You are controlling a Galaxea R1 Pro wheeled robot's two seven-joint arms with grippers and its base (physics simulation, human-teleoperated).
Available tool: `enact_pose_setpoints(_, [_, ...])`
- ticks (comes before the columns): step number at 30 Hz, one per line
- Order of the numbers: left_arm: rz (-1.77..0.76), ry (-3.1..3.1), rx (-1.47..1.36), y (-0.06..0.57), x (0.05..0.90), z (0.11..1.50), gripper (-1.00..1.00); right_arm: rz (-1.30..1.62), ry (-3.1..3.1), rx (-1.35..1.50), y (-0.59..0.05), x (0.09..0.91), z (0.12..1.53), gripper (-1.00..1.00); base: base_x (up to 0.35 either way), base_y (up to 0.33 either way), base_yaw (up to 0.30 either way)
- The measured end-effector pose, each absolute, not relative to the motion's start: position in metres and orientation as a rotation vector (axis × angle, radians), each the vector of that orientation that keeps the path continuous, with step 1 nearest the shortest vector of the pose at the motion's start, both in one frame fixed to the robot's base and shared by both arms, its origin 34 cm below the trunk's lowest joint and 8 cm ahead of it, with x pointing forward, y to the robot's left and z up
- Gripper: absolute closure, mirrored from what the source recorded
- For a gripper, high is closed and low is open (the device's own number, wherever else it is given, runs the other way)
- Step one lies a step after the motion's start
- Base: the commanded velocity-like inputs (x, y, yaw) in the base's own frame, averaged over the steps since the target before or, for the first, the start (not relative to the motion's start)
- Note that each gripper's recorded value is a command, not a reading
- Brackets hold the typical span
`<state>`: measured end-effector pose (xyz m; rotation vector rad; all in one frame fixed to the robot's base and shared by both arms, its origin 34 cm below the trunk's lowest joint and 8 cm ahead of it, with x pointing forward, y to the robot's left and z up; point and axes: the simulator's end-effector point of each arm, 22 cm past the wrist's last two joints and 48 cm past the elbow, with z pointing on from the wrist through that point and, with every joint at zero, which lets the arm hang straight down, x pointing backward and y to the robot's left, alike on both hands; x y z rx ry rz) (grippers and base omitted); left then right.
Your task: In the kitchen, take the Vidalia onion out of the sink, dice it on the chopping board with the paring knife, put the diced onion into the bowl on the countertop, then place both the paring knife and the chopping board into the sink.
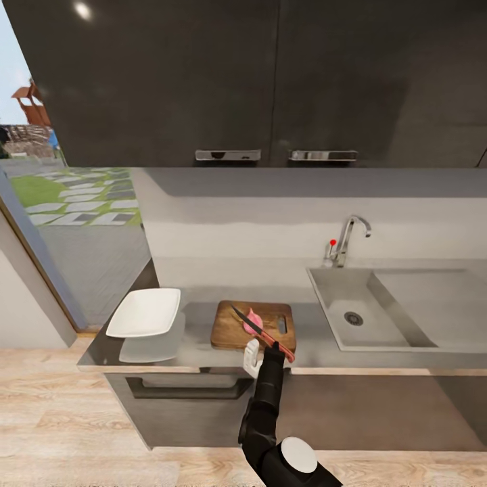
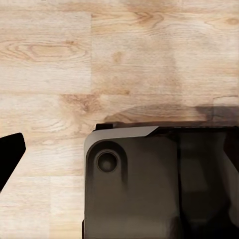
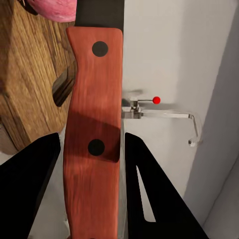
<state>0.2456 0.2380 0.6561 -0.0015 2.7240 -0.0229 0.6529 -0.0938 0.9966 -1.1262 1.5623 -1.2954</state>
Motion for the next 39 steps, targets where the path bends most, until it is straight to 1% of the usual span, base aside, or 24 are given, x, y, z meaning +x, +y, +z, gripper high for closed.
enact_pose_setpoints(10, [-0.023,2.74,-0.002,0.238,0.2402,0.654,-1.0,-1.29,1.574,-1.139,-0.0939,0.6528,0.9881,1.0,0.004,0.0,0.0])
enact_pose_setpoints(18, [-0.023,2.743,-0.002,0.238,0.2389,0.6537,-1.0,-1.29,1.574,-1.142,-0.0939,0.6527,0.9867,1.0,0.092,0.0,0.0])
enact_pose_setpoints(39, [-0.023,2.743,-0.002,0.2381,0.2389,0.6536,-1.0,-1.289,1.575,-1.142,-0.0938,0.6526,0.9864,1.0,0.003,0.0,0.0])
